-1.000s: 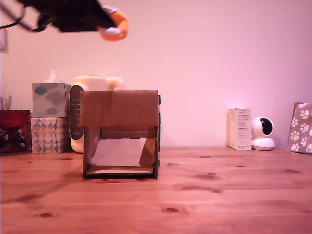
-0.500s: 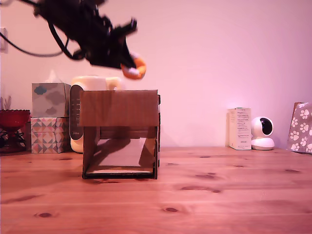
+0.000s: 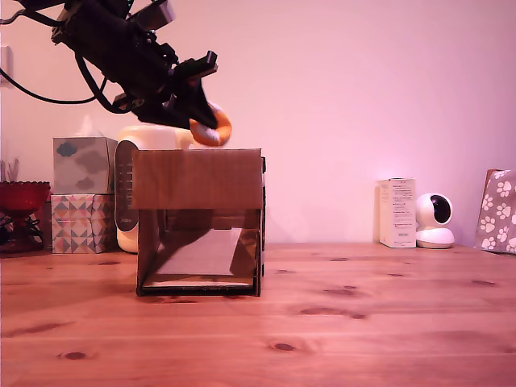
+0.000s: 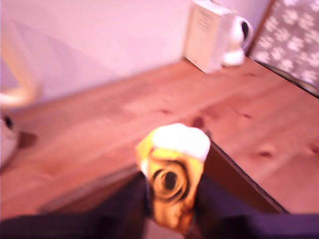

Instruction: Drop the footbag into the cardboard dice tower

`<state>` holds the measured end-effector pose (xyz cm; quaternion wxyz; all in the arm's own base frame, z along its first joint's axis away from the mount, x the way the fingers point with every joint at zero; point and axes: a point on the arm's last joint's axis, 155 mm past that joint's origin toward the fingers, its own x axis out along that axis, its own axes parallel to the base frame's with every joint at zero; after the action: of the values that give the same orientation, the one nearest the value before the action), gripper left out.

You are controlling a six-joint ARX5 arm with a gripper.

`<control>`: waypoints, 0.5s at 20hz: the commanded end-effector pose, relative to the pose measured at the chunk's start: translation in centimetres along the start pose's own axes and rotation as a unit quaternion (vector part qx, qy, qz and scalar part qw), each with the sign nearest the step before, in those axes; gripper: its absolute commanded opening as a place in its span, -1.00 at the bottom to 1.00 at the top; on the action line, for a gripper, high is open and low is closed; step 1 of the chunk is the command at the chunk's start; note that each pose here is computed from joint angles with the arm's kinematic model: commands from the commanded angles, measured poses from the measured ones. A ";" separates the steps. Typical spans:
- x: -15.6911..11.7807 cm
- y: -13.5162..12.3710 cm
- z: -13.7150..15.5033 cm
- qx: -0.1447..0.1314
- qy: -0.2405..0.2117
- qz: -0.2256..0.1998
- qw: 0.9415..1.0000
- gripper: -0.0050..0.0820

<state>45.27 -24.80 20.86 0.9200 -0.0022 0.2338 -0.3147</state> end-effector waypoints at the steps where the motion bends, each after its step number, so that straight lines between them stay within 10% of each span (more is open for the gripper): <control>1: -0.3 -0.6 -0.3 -0.002 0.017 -0.014 1.000 0.41; 5: -1.2 -1.6 -1.4 -0.011 0.053 -0.028 0.998 0.29; 10: -4.2 -3.2 -0.5 -0.015 0.062 -0.051 0.997 -0.91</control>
<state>40.74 -24.63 20.37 0.8829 -0.0087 0.3173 -0.3460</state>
